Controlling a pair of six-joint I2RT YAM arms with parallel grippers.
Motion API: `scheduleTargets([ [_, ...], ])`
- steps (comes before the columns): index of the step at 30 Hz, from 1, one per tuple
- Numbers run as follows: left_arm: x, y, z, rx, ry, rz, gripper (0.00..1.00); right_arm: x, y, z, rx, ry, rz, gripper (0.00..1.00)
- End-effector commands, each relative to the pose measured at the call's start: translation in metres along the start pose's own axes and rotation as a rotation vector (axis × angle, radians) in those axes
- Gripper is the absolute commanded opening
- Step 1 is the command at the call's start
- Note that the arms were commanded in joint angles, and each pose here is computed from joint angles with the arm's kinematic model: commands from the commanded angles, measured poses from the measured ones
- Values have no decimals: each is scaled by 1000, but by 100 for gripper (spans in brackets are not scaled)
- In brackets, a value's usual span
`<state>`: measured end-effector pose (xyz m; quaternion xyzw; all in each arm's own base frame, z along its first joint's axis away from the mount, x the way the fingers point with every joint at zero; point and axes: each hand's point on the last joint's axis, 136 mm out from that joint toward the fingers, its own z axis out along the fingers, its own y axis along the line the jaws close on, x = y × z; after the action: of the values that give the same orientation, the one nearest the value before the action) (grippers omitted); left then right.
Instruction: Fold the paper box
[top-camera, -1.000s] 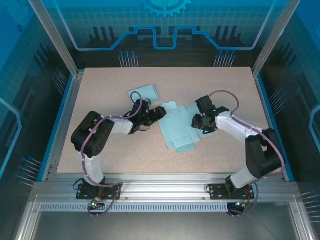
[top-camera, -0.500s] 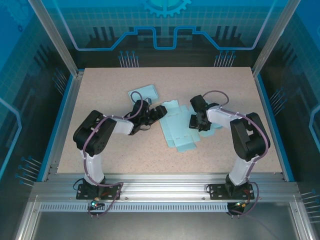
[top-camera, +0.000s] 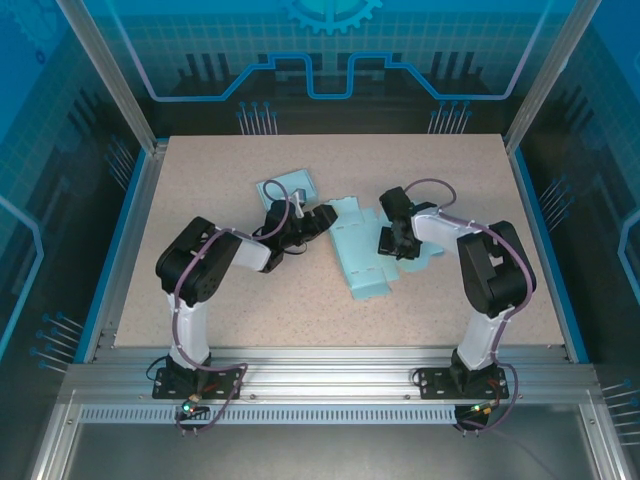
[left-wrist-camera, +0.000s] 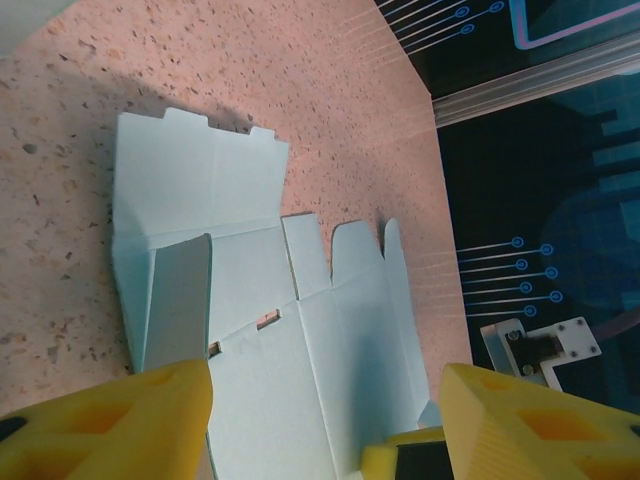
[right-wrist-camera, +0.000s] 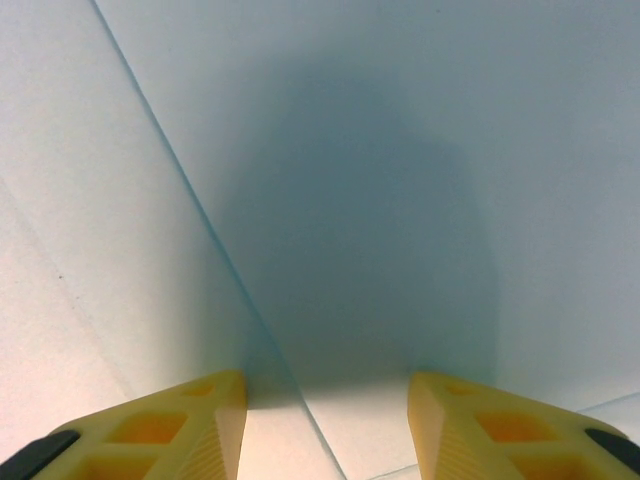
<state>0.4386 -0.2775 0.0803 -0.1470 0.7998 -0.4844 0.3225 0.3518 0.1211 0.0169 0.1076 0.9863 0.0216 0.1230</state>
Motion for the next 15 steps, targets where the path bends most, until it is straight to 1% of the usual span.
scheduleTargets([
  [1,21,21,6,-108,87,9,63,8,9,13,-46,52,-6,48],
  [3,26,35,4,-189,111,24,64,7,9,13,-45,51,-5,48],
  [8,33,51,-3,-281,129,11,64,6,8,12,-47,49,-6,48],
  [11,33,58,-9,-353,129,37,63,5,9,10,-52,44,-5,48],
  [13,34,57,-10,-374,136,54,56,5,9,9,-52,43,-5,48],
  [15,35,55,-10,-382,141,69,46,4,9,8,-54,40,-4,48],
])
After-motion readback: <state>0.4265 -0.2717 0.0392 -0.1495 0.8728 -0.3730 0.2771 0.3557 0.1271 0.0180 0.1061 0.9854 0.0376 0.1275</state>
